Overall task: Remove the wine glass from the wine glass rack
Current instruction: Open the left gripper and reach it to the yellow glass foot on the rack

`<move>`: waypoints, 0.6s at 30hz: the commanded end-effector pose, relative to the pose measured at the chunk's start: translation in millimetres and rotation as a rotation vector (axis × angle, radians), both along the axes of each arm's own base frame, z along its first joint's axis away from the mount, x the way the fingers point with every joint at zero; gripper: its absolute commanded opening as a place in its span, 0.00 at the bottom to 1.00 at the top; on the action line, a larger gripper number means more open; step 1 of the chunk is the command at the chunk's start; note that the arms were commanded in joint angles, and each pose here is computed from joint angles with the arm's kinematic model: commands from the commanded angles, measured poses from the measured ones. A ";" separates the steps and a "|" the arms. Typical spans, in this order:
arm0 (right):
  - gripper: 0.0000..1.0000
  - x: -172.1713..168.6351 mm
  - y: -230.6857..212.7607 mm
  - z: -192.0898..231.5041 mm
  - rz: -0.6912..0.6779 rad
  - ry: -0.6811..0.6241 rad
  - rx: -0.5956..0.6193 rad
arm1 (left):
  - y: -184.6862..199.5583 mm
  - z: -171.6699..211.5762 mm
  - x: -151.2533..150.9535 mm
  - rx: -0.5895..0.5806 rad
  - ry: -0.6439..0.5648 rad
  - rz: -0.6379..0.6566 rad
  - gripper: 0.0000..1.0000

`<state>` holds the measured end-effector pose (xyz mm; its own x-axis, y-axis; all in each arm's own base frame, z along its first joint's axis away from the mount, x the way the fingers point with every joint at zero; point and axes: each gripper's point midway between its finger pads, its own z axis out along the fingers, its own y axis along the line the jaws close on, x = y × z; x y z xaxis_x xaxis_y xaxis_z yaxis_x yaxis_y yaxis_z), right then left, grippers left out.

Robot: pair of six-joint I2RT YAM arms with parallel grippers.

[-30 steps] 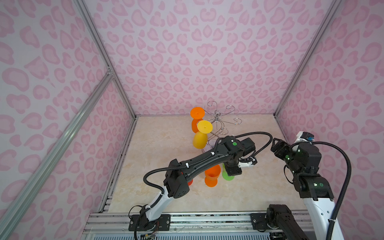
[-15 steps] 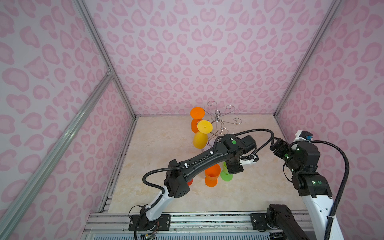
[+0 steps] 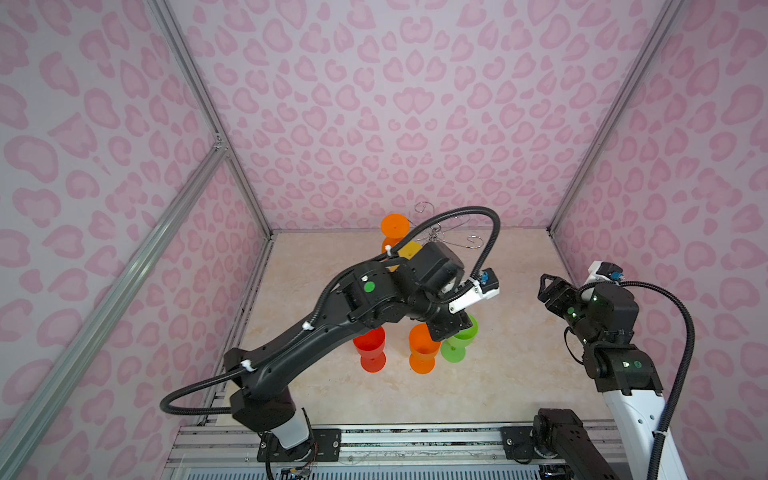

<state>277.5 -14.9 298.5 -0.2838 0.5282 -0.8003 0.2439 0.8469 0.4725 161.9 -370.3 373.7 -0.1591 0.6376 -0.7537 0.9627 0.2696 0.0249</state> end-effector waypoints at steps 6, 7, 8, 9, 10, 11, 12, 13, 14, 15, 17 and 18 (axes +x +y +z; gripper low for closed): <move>0.80 10.3 8.9 -1.5 0.035 -0.019 0.057 | 84.0 72.1 50.2 -0.600 0.312 0.356 0.47; 0.80 11.6 9.9 -1.2 0.039 -0.022 0.064 | 93.9 71.9 54.8 -0.653 0.356 0.384 0.50; 0.80 12.8 10.6 -1.5 0.042 -0.024 0.071 | 104.5 71.8 60.2 -0.708 0.393 0.416 0.53; 0.80 14.0 11.5 -1.2 0.045 -0.025 0.077 | 111.8 68.8 64.1 -0.749 0.433 0.438 0.54; 0.80 15.0 12.2 -1.4 0.047 -0.026 0.081 | 116.2 67.7 66.3 -0.781 0.466 0.444 0.54; 0.80 15.9 13.0 -1.3 0.051 -0.026 0.084 | 120.9 61.4 71.1 -0.804 0.511 0.471 0.55; 0.80 17.2 13.5 -1.6 0.053 -0.025 0.085 | 123.9 54.4 76.5 -0.820 0.547 0.498 0.55; 0.80 17.9 13.8 -1.7 0.055 -0.024 0.088 | 124.6 51.5 79.0 -0.835 0.570 0.504 0.55; 0.79 18.9 14.4 -1.1 0.057 -0.024 0.090 | 124.8 48.4 82.8 -0.856 0.599 0.512 0.56; 0.79 19.5 14.7 -0.4 0.059 -0.025 0.089 | 124.2 44.4 86.9 -0.870 0.630 0.523 0.56; 0.79 20.3 15.3 -0.5 0.062 -0.023 0.093 | 120.9 34.0 93.7 -0.872 0.678 0.542 0.56; 0.79 20.1 15.2 -0.3 0.062 -0.024 0.094 | 119.2 28.6 96.8 -0.869 0.698 0.552 0.56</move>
